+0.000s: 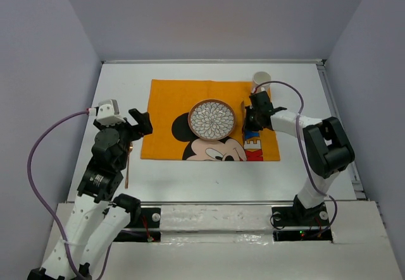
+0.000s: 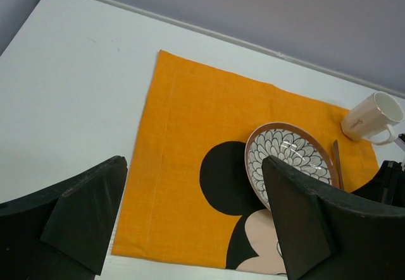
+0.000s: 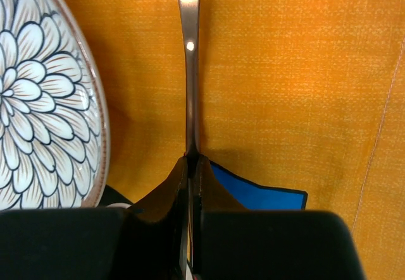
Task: Set the dinner table for one person
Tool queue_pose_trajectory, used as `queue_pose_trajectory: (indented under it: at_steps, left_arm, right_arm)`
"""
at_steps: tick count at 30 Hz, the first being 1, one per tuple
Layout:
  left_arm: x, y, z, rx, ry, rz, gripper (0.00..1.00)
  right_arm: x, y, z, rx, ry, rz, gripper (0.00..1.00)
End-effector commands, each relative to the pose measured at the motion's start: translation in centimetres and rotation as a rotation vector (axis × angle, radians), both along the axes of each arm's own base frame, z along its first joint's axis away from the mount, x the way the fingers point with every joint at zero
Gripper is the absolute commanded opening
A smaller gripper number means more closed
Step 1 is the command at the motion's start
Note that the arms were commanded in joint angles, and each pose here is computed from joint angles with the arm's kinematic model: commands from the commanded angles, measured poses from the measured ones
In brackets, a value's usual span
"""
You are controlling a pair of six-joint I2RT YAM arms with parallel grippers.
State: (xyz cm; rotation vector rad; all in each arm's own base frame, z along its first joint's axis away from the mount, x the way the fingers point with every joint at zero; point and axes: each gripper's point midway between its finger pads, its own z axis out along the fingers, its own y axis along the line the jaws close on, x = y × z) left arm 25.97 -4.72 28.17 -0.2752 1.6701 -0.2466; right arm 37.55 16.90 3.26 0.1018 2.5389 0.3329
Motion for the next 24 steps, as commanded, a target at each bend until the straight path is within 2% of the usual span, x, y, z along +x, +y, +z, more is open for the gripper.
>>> queue_pose_trajectory:
  at_steps: [1,6,7,10,11,13,16,17,18,20,24]
  left_arm:
    - [0.3,-0.2,0.5,-0.012,0.038,0.001,0.99]
    - [0.0,-0.6,-1.6,-0.005,0.161,-0.010,0.99]
    - [0.1,-0.9,-1.9,-0.013,0.187,-0.015,0.99]
    - [-0.1,-1.2,-2.4,-0.022,0.238,-0.028,0.99]
    - [-0.3,-1.4,-2.2,-0.031,0.260,-0.042,0.99]
    - [-0.2,-1.7,-2.4,-0.034,0.300,-0.060,0.99]
    - [-0.3,-1.3,-2.0,-0.034,0.347,-0.062,0.99]
    - [-0.6,-1.0,-2.6,-0.029,0.381,-0.054,0.99]
    - [-0.5,-0.6,-3.0,-0.025,0.412,-0.039,0.99]
    - [-1.4,-0.2,-4.8,-0.018,0.498,-0.027,0.99]
    - [-3.0,1.3,-8.5,-0.006,0.683,0.053,0.99]
  right_arm:
    - [1.9,-0.1,0.8,-0.005,-0.048,-0.024,0.00]
    - [1.6,-0.2,0.3,-0.004,-0.033,-0.037,0.29]
    - [1.5,-0.3,0.3,-0.006,-0.033,-0.041,0.42]
    - [1.4,-0.3,1.2,0.001,-0.051,-0.042,0.55]
    - [1.2,-0.4,1.4,0.005,-0.055,-0.040,0.63]
    - [1.0,-0.3,2.3,0.019,-0.072,-0.033,0.70]
    - [0.6,0.0,5.1,0.060,-0.130,-0.018,0.86]
    - [0.5,0.0,6.9,0.079,-0.173,-0.016,0.96]
    - [-0.2,0.5,7.5,0.114,-0.176,0.013,0.99]
    - [-0.6,0.8,10.0,0.159,-0.243,0.030,1.00]
    - [-2.1,1.7,12.0,0.251,-0.299,0.072,1.00]
